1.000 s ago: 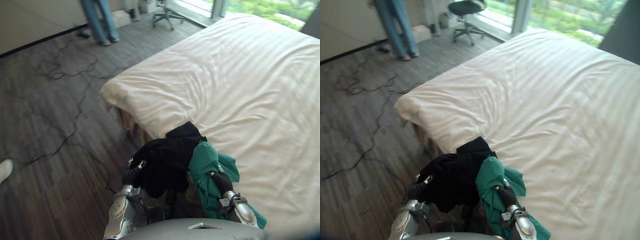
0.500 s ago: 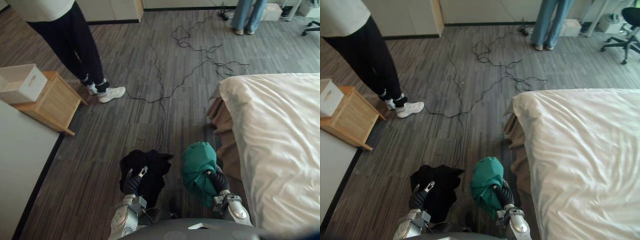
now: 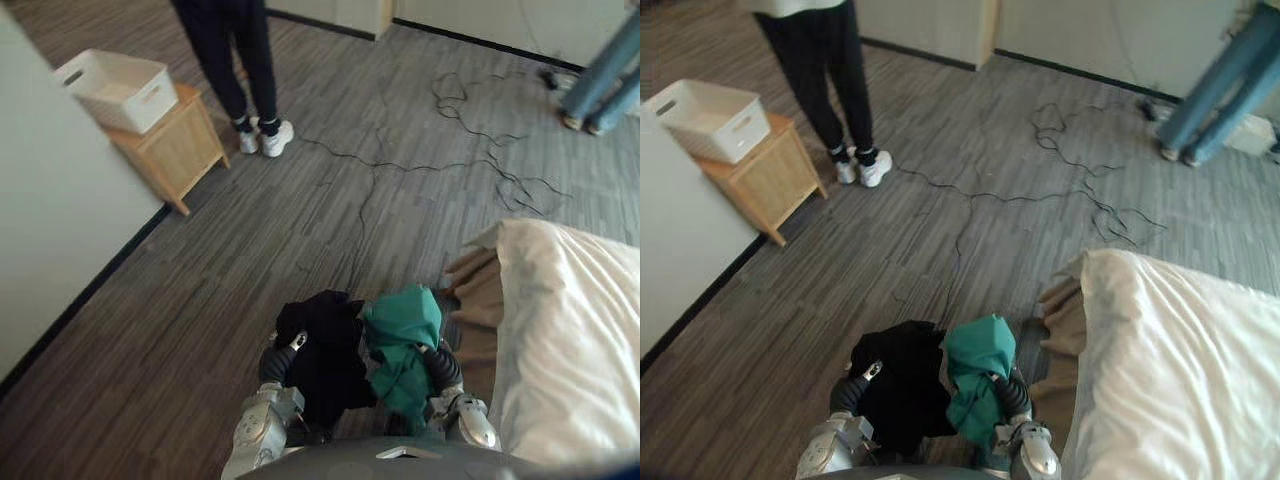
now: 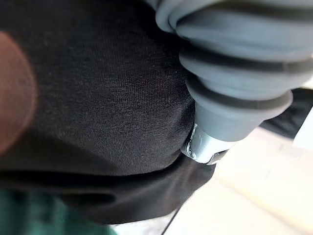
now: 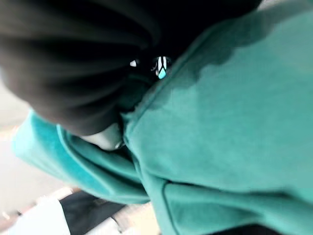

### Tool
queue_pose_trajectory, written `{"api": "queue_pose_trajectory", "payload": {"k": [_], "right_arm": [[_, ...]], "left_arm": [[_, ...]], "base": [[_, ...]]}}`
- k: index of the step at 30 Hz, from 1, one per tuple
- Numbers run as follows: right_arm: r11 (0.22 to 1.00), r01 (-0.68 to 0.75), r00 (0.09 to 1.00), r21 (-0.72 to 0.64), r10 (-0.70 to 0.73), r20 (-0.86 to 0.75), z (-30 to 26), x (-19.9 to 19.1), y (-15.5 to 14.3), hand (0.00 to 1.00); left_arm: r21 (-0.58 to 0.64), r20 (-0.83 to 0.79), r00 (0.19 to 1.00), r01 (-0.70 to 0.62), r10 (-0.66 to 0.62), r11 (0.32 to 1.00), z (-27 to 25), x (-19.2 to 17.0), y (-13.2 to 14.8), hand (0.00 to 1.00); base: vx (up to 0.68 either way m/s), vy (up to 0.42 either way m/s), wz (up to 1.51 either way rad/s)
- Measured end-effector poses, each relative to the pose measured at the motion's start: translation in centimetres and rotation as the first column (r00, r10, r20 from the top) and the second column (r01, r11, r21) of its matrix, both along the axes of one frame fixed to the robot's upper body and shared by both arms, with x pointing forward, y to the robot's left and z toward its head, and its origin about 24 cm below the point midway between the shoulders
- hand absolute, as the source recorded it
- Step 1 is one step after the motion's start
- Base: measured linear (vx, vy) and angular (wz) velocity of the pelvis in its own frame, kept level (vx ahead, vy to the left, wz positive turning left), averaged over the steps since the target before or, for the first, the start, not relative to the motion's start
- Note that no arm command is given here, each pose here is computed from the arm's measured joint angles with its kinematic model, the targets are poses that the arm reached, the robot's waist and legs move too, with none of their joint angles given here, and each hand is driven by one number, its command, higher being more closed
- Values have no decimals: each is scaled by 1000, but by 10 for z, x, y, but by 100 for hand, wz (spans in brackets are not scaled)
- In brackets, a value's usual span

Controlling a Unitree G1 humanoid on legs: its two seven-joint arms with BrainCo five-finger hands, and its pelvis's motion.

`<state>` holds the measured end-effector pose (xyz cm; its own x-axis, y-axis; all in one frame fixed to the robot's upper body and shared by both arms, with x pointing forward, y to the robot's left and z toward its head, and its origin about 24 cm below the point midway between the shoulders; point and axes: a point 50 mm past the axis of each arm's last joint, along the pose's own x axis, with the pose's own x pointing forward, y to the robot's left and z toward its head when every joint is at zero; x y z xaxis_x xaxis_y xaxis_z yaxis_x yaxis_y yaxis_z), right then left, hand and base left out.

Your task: Tidy the bed and pick cloth on bed and put in laundry

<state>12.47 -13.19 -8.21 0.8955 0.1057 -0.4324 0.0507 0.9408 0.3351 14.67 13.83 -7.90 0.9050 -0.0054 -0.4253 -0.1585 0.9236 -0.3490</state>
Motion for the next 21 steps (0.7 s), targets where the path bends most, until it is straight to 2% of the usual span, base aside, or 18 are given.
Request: {"api": "queue_pose_trajectory", "payload": {"k": [2, 3, 14, 18, 21], "right_arm": [[1000, 4, 1000, 2, -4, -8, -2, 1, -4, 100], [998, 0, 1000, 60, -1, 17, 1, 11, 7, 100], [998, -20, 999, 59, 22, -36, -7, -1, 4, 100], [995, -95, 989, 37, 99, -107, -17, -15, -9, 100], [991, -130, 984, -7, 129, -124, -18, -17, -29, 100]], "left_arm": [[-1, -39, 999, 11, -11, 1000, -6, -3, -4, 100], [8, -84, 995, 46, -45, 999, -11, -17, -5, 100], [-7, -119, 992, 30, -30, 1000, -14, -19, -5, 100], [14, -179, 984, -13, 15, 1000, -20, -22, 2, 100], [0, -178, 983, -50, 49, 999, -19, -6, 3, 100]], "base": [[86, -140, 30], [21, -22, 4], [4, -6, -10], [49, -43, -22], [60, -50, 29]]}}
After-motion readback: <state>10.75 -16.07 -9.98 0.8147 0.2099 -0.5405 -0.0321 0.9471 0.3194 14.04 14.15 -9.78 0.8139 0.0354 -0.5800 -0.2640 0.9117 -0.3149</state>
